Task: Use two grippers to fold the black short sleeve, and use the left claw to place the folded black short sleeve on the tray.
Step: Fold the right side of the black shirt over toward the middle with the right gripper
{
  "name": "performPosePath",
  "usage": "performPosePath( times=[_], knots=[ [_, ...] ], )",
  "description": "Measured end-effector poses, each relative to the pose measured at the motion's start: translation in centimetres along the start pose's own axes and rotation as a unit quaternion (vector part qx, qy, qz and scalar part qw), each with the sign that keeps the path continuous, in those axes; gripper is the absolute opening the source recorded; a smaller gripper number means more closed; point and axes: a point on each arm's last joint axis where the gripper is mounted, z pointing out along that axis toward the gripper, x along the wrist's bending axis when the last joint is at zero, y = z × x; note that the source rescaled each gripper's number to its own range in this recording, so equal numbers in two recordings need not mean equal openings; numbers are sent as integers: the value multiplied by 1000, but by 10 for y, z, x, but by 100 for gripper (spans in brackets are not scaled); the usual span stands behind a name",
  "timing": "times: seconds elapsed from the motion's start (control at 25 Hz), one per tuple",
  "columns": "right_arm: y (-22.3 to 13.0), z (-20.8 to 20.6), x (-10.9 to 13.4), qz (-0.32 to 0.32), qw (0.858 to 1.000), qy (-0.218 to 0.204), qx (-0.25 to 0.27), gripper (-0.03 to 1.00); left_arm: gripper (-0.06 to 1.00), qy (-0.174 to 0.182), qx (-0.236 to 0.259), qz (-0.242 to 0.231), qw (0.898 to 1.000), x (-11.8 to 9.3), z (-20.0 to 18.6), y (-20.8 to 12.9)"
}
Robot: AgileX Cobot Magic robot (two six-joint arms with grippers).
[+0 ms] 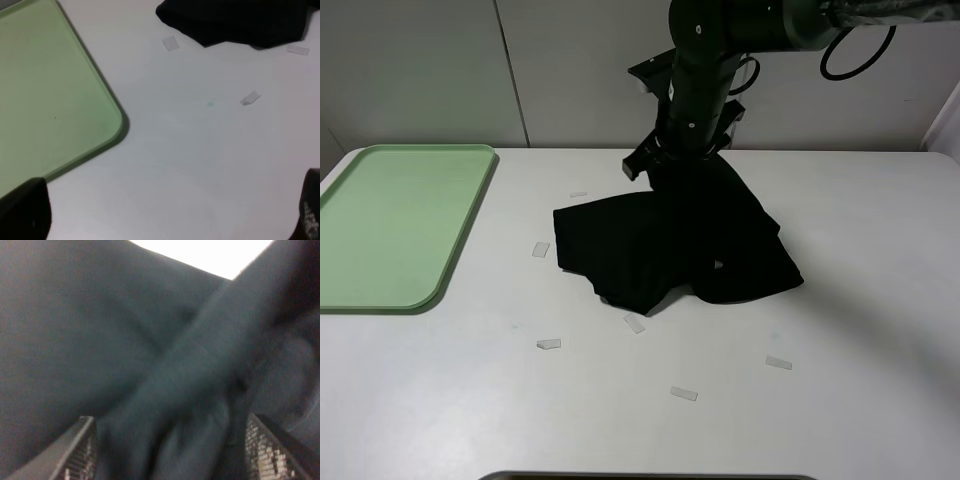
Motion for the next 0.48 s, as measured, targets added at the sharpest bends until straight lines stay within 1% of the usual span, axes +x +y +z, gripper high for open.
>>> performPosePath(
  times=[0.08,0.2,0.48],
  knots=[
    [1,0,4,5,1000,18,-5,67,100,0,0,0,1000,0,0,0],
    [1,0,4,-6,1000,19,-7,67,100,0,0,0,1000,0,0,0],
    [1,0,-6,-40,999,-21,-3,67,100,0,0,0,1000,0,0,0]
  ],
)
